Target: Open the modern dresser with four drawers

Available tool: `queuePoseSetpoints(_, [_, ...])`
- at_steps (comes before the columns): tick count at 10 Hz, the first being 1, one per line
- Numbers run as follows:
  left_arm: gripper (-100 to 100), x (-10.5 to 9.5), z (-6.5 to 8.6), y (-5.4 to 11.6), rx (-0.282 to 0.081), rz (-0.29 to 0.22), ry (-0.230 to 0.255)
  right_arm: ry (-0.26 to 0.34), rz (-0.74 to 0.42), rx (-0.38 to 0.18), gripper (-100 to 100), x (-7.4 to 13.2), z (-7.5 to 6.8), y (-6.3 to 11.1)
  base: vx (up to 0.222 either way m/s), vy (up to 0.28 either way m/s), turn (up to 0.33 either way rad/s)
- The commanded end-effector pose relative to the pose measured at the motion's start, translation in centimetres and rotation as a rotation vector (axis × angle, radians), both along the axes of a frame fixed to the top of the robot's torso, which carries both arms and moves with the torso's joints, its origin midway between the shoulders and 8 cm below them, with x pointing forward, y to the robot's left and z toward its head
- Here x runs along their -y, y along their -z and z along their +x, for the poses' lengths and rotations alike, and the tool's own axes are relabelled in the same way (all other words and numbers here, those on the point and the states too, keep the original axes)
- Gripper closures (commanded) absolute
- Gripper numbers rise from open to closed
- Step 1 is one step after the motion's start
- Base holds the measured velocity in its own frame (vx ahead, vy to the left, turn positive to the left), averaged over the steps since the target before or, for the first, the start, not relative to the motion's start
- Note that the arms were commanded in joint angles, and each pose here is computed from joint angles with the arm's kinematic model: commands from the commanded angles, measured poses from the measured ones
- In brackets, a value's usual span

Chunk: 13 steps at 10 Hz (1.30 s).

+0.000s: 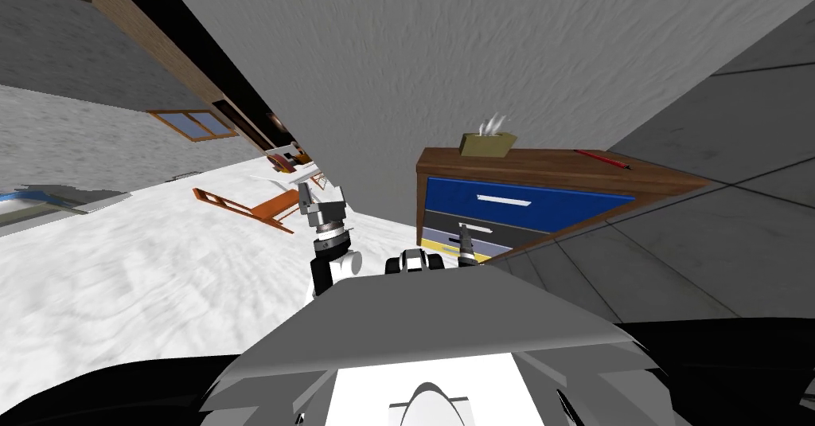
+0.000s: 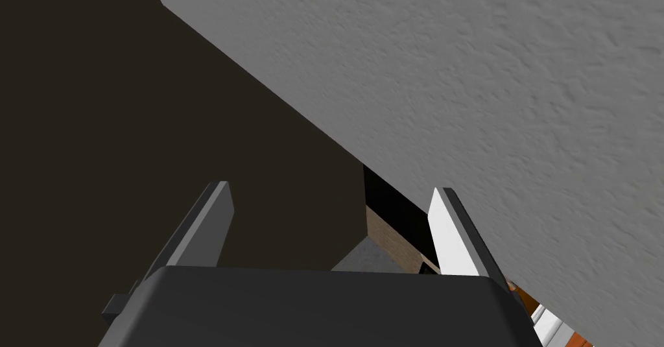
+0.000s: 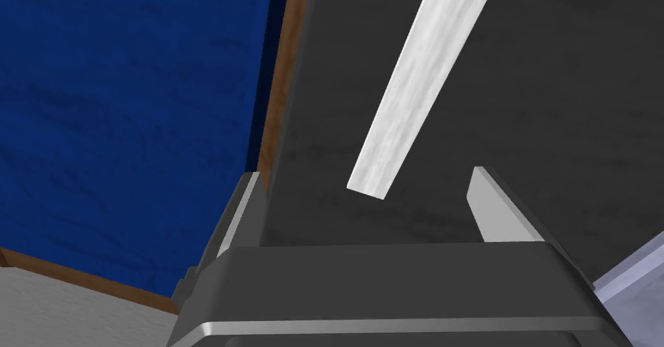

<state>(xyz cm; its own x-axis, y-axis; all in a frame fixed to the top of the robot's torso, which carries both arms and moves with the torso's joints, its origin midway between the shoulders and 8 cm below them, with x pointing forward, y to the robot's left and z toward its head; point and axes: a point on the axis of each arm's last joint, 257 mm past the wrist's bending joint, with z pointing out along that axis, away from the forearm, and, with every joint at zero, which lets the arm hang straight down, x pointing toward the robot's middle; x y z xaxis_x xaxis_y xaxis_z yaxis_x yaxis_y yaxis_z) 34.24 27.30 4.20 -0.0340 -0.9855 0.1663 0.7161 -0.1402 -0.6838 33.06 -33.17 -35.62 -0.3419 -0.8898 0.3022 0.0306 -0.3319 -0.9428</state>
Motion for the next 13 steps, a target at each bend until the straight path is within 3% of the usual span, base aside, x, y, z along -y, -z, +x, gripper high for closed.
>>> queuePoseSetpoints(1, [0,0.0,0.0,0.0,0.0,0.0,0.0,0.011,0.06,-0.009,-100,1.4,-0.6,1.3,-0.005,0.019,0.107])
queuePoseSetpoints(6, [0,0.0,0.0,0.0,0.0,0.0,0.0,0.028,0.124,-0.016,-100,3.3,-1.2,2.4,-0.003,0.016,0.059])
queuePoseSetpoints(7, [0,0.0,0.0,0.0,0.0,0.0,0.0,0.025,0.115,-0.016,-100,3.1,-1.2,2.2,-0.002,0.005,0.008])
queuePoseSetpoints(8, [0,0.0,0.0,0.0,0.0,0.0,0.0,0.023,0.117,-0.015,-100,3.6,-0.2,1.7,0.032,-0.004,-0.022])
queuePoseSetpoints(10, [0,0.0,0.0,0.0,0.0,0.0,0.0,0.024,0.118,-0.014,-100,3.6,-0.3,1.8,0.032,-0.009,-0.003])
queuePoseSetpoints(11, [0,0.0,0.0,0.0,0.0,0.0,0.0,0.024,0.117,-0.015,100,3.6,-0.2,1.8,0.0,0.0,0.0])
queuePoseSetpoints(13, [0,0.0,0.0,0.0,0.0,0.0,0.0,0.016,0.117,-0.014,100,3.5,-0.2,1.6,-0.115,0.046,-0.022])
